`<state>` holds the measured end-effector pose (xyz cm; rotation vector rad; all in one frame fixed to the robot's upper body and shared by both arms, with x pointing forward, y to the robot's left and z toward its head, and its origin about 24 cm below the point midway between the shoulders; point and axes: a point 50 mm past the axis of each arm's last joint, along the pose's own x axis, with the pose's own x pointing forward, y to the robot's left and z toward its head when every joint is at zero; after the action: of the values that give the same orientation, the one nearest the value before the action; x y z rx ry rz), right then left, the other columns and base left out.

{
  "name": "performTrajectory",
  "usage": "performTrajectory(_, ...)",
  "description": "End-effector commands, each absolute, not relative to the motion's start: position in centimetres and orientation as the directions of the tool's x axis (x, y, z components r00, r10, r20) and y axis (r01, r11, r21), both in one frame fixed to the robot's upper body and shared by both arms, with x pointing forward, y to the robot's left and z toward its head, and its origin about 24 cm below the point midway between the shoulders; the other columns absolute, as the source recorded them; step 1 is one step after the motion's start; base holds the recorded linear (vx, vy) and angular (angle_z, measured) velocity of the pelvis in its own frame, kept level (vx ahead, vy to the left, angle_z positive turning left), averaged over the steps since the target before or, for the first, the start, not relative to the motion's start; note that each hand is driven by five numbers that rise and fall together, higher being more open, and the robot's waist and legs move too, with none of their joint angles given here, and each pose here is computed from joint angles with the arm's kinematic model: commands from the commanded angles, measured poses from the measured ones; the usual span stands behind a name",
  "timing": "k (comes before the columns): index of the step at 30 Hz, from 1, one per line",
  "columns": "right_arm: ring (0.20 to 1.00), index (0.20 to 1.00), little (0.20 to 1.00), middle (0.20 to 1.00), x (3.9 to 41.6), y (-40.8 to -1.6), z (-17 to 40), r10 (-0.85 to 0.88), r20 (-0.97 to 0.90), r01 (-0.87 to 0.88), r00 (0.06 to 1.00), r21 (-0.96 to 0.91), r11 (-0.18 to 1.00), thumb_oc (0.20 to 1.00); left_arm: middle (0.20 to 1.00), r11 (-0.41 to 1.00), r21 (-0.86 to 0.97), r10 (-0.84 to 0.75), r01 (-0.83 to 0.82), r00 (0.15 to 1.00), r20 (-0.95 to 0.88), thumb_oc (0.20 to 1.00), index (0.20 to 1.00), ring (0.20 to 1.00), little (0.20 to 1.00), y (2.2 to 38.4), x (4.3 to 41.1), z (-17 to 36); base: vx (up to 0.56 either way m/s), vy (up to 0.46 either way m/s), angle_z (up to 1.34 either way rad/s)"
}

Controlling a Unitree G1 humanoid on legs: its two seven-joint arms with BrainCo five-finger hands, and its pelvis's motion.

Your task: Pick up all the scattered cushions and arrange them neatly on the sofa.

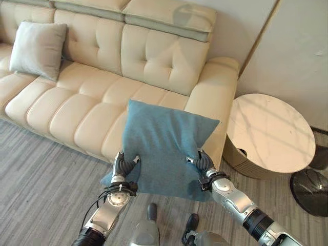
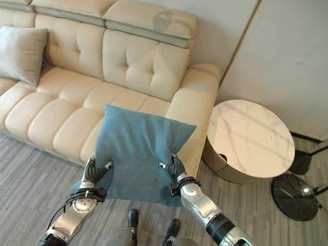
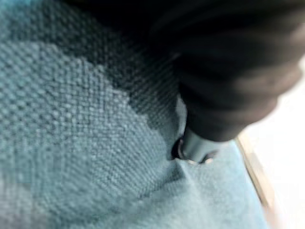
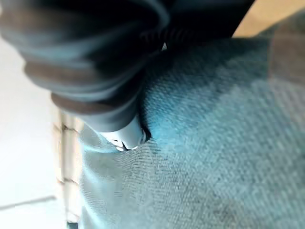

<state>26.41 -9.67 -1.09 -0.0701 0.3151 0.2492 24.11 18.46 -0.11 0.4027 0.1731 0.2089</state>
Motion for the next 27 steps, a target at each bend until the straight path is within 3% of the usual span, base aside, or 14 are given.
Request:
performTrajectory(1,0.2,0.2,0.2,0.2,26.5,-2.0,5.4,0.495,0.009,-0.491,0.869,0.157,0.857,0.2,0.2,0.969,0.247,-0.051,0.027,0.994,0.093,0.2,0.2,0.2,0.2,11.6,25.1,4.2,-0.07,0.268,1.28)
performTrajectory(9,0.2,0.2,0.2,0.2,26.7,-1.5,4.5,0.521,-0.048,-0.512,0.852,0.127,0.85,0.2,0.2,0.982,0.185,-0.034,0.034,0.999,-0.002,0.2,0.2,0.2,0.2,12.3,24.5,2.6,0.05,0.271,0.73)
performTrajectory(21,0.2,0.2,0.2,0.2,26.2,0.4,4.3,0.558,-0.055,-0.547,0.828,0.137,0.826,0.2,0.2,0.976,0.219,-0.009,-0.005,0.998,0.064,0.2,0.2,0.2,0.2,13.2,25.5,4.0,0.11,0.282,0.24)
performTrajectory(27,0.2,0.2,0.2,0.2,27.5,-0.2,5.3,0.536,-0.026,-0.529,0.844,0.13,0.839,0.2,0.2,0.976,0.219,-0.002,-0.01,0.999,0.051,0.2,0.2,0.2,0.2,13.1,26.0,3.9,0.1,-0.004,0.32)
